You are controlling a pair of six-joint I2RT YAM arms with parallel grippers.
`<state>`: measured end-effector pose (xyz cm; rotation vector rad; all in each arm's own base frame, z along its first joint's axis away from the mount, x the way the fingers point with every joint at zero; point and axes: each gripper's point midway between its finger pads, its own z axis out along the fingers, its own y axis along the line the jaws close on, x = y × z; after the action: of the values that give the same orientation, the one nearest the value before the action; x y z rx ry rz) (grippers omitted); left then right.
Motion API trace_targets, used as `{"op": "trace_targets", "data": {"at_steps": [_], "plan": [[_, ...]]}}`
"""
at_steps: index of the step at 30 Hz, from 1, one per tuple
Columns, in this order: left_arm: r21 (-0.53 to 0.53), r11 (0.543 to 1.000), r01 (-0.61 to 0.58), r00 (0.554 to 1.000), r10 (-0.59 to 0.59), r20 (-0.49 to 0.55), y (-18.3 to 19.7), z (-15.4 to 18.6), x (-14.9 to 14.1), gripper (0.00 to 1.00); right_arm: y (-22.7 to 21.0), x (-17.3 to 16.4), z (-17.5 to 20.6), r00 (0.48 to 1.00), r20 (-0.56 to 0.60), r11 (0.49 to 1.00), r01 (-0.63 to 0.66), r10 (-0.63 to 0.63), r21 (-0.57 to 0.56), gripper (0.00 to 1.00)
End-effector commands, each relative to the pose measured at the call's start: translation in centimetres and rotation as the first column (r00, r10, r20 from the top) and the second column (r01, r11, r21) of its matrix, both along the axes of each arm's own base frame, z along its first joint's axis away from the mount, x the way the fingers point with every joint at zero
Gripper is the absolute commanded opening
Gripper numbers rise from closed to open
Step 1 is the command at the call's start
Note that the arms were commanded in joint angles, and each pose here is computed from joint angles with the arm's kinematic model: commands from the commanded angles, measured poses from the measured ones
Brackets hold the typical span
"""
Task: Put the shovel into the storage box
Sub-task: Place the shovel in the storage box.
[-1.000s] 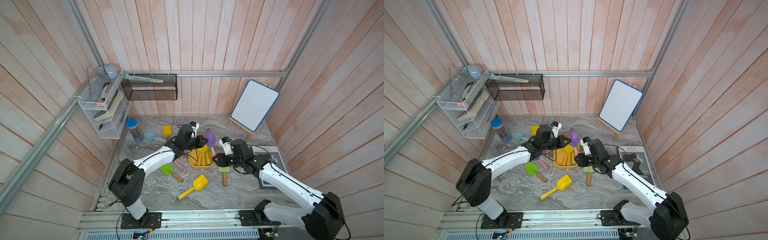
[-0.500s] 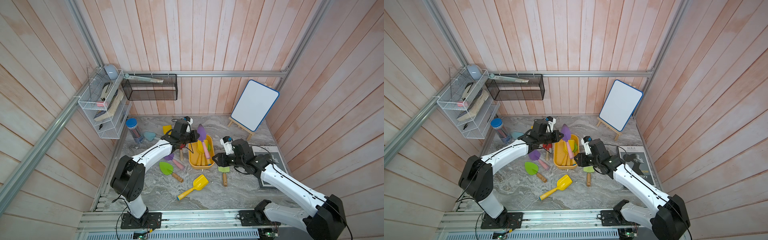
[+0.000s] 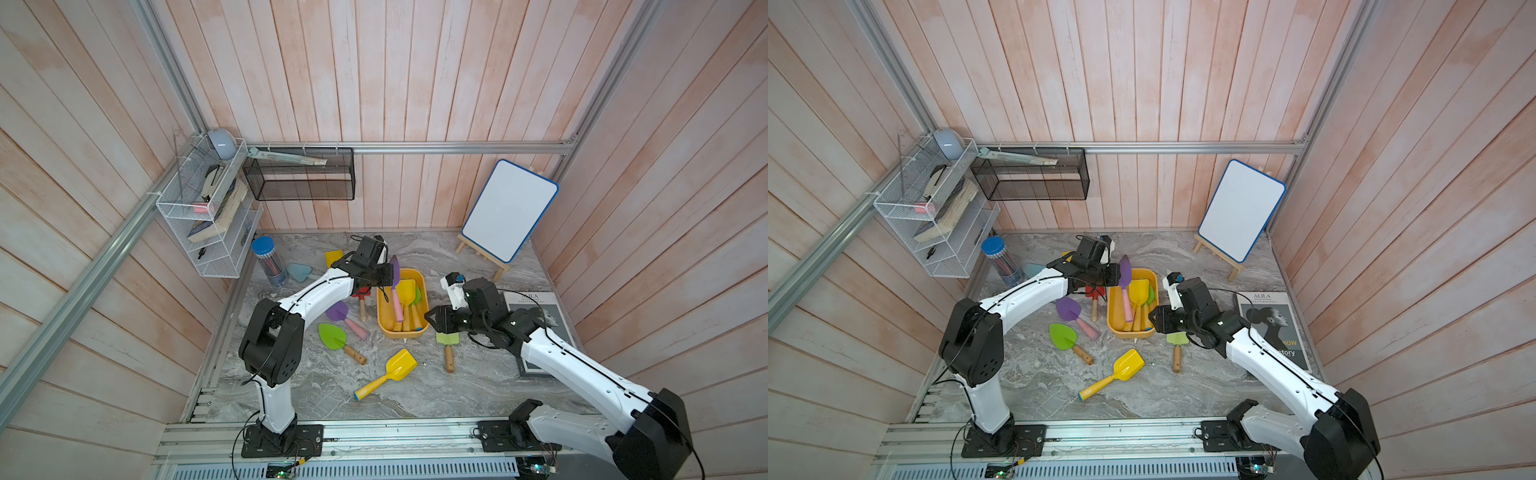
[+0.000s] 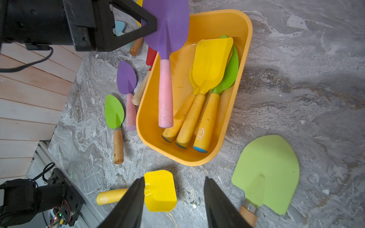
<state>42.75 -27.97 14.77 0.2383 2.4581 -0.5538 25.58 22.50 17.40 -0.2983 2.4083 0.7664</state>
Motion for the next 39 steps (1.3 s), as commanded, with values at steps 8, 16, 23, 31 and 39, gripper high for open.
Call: {"op": "trace_targets", "data": {"at_steps": [8, 16, 23, 31, 39], "plan": [[0.121, 0.993, -0.007, 0.999, 0.011, -0.033, 0.9, -2.1, 0.8, 0.00, 0.1, 0.1, -0.7, 1.000, -0.005, 1.000, -0.005, 0.005, -0.014, 0.53], [0.140, 0.990, 0.005, 0.997, 0.006, -0.079, 0.8, -3.7, 0.7, 0.00, 0.1, 0.1, -0.8, 1.000, -0.008, 1.000, -0.004, 0.004, -0.016, 0.53], [0.122, 0.992, 0.017, 0.993, -0.003, -0.115, 0.2, -4.4, 0.5, 0.00, 0.3, 0.1, -0.9, 1.000, -0.011, 1.000, -0.008, 0.008, -0.018, 0.53], [0.122, 0.992, 0.016, 0.985, 0.006, -0.174, -0.2, -5.3, 0.2, 0.00, 0.4, 0.3, -1.1, 1.000, -0.014, 1.000, -0.016, 0.015, -0.024, 0.53], [0.139, 0.990, -0.015, 0.981, 0.041, -0.192, 0.2, -5.5, -0.2, 0.00, 0.5, 0.4, -1.2, 1.000, -0.014, 0.999, -0.022, 0.022, -0.026, 0.53]]}}
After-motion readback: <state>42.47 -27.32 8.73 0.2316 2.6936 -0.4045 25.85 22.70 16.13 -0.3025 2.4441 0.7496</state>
